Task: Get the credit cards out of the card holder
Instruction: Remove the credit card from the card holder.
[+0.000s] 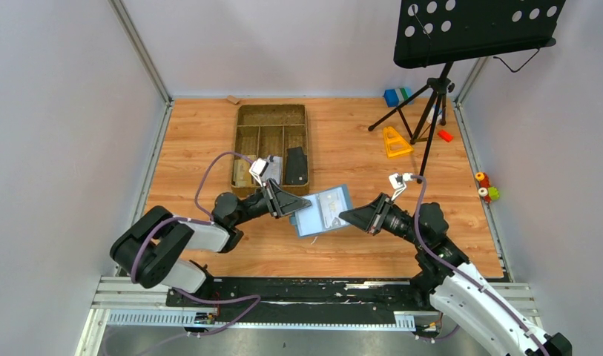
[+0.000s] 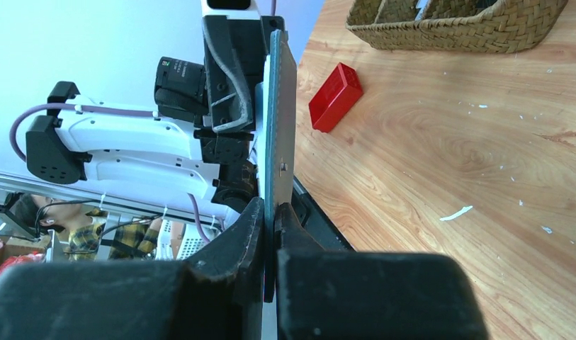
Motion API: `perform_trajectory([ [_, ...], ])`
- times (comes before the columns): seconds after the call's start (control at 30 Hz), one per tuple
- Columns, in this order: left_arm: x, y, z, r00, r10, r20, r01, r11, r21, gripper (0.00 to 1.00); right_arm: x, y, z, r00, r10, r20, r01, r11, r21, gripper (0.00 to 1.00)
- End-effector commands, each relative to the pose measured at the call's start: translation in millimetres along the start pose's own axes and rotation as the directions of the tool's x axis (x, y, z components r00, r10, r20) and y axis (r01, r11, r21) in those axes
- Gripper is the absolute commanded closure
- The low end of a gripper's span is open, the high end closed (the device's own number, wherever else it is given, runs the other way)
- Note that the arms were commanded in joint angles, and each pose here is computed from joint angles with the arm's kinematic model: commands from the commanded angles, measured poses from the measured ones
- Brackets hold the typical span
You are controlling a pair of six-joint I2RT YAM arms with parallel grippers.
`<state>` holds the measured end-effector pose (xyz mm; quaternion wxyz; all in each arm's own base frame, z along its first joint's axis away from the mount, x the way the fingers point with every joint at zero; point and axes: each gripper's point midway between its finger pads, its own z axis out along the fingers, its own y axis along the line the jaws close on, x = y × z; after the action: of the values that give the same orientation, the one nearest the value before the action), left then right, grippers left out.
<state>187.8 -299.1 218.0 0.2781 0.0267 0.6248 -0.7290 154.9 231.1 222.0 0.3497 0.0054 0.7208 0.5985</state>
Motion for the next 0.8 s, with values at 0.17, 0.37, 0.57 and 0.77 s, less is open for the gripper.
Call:
perform_trajectory([
  [0.17, -0.8, -14.8, 8.2, 1.000, 0.017, -0.025, -0.014, 0.996, 0.093, 1.00, -4.2, 13.0, 3.8, 0.982, -0.180, -0.059, 0.178, 0.983, -0.031, 0.69],
  [0.37, -1.2, -5.5, 17.0, 0.998, 0.001, -0.055, 0.004, 0.997, 0.082, 1.00, -8.5, 15.8, 2.6, 0.968, -0.242, -0.061, 0.242, 0.970, -0.021, 0.61],
  [0.57, -0.6, 0.3, 20.5, 0.998, -0.009, -0.069, 0.014, 0.997, 0.077, 1.00, -10.4, 15.7, -3.0, 0.966, -0.256, -0.039, 0.256, 0.967, -0.006, 0.64],
  [0.77, 1.9, 5.0, 19.5, 0.997, -0.001, -0.080, 0.005, 0.999, 0.048, 1.00, -6.9, 14.3, -2.3, 0.967, -0.249, -0.059, 0.249, 0.968, -0.011, 0.85],
])
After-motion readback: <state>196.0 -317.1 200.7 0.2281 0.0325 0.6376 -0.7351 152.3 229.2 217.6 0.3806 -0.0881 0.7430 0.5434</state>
